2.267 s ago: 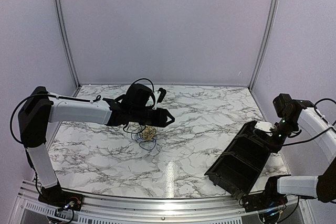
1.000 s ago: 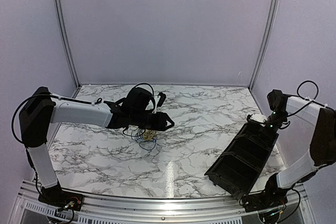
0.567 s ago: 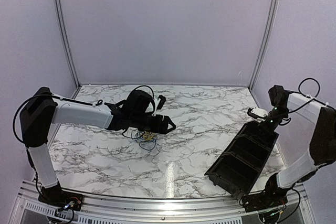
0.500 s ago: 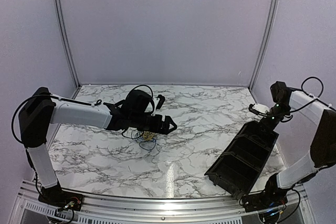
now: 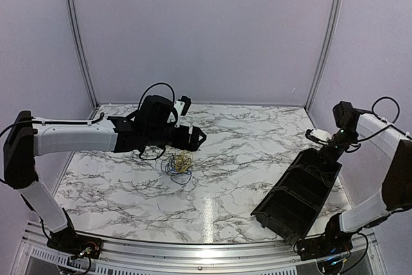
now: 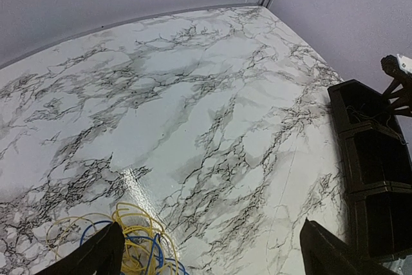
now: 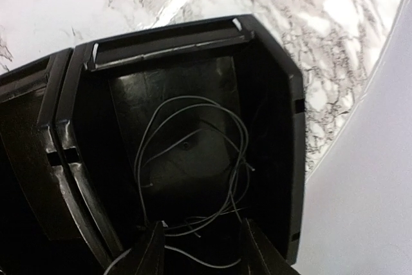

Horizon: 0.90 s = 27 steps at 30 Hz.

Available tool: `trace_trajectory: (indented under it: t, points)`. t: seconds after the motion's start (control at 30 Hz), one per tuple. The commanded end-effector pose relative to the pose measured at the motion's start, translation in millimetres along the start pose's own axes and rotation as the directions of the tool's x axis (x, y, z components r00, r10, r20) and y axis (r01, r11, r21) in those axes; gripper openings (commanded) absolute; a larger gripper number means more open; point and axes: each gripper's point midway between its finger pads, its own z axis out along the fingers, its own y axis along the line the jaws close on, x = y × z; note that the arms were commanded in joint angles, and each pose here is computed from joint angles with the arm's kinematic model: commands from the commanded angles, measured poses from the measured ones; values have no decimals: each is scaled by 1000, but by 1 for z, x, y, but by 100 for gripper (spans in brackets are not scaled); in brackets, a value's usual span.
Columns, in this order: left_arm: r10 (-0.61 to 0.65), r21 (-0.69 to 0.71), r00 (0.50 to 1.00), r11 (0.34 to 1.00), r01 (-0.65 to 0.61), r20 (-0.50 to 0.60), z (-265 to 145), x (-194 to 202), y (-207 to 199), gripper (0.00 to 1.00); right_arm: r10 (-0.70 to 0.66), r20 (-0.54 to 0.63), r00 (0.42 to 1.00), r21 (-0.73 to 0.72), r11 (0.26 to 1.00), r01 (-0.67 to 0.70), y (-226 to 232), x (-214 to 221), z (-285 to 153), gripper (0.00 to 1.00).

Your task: Untangle the cables

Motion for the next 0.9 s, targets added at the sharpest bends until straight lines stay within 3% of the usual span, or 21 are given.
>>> trace_trajectory:
  t: [0.0, 0.23, 0.47, 0.63, 0.87]
  points:
    - [23, -46, 1000, 999, -24, -19, -6, 7, 9, 99, -4, -1, 1000, -20, 1000, 4, 5, 0, 9, 40]
    - [-3, -104, 1000, 995, 5, 20, -14, 0, 19, 99, -18, 29, 999, -60, 998, 20, 29, 11, -21, 38]
    - [-24, -225, 993, 973, 50, 117, -25, -17, 40, 99, -8, -18, 1000, -127, 992, 5, 56, 35, -12, 39]
    - [-29, -336, 998, 940, 49, 64, -22, -8, 58, 99, -7, -28, 1000, -146, 989, 3, 61, 37, -10, 40]
    - [-50, -385, 998, 921, 58, 31, -17, 5, 68, 99, 9, -53, 999, -157, 987, -17, 60, 37, -5, 25]
